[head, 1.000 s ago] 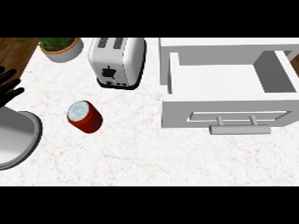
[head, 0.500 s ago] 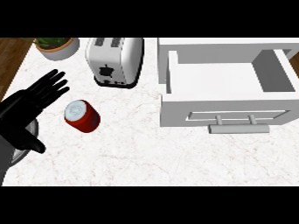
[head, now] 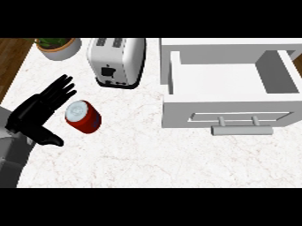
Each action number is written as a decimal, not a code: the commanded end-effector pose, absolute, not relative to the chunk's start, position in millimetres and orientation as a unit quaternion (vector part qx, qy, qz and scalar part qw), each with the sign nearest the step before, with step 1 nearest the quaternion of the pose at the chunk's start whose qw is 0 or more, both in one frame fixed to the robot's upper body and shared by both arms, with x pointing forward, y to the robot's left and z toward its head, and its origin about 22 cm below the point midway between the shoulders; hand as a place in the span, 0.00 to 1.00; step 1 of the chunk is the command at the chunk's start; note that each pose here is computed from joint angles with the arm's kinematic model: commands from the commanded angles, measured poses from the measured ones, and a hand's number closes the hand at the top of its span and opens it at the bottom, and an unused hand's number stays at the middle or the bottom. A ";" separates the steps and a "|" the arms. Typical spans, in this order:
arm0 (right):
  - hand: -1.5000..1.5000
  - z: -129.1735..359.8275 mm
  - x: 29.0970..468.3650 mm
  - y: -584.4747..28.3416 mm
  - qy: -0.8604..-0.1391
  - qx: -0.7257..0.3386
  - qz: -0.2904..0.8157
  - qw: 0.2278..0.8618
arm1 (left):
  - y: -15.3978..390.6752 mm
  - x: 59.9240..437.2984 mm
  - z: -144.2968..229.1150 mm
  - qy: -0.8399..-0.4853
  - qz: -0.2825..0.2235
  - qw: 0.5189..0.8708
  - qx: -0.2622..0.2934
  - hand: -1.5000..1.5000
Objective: Pick up the can, place it into the drawer and close the drawer
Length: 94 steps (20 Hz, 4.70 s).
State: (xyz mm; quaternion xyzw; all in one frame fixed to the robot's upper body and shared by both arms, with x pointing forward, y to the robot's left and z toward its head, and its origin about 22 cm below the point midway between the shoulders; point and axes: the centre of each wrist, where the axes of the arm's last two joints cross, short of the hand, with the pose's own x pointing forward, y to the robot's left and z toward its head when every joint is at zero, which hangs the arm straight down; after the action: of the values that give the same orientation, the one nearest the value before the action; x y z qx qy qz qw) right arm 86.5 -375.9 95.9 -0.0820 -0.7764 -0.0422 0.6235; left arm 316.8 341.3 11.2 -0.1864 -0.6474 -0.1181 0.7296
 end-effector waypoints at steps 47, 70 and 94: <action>0.00 106.1 64.7 -368.5 -0.779 -0.066 -0.049 0.622 | 311.9 344.3 -75.8 -0.605 -0.086 0.725 -0.319 1.00; 0.00 115.6 49.9 -366.1 -0.765 -0.090 -0.067 0.634 | 201.6 367.6 13.9 -0.741 0.081 0.656 -0.118 1.00; 0.00 100.5 62.7 -378.3 -0.775 -0.059 -0.062 0.626 | 72.0 381.4 179.8 -0.760 0.057 0.641 -0.089 1.00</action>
State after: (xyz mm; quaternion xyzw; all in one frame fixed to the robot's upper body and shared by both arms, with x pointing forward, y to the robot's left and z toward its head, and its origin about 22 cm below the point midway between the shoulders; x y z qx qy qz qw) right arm 60.3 -368.2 114.1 -0.0672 -0.7756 -0.0624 0.6246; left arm 375.3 94.8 166.8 -0.0941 -0.7608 0.0557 0.6397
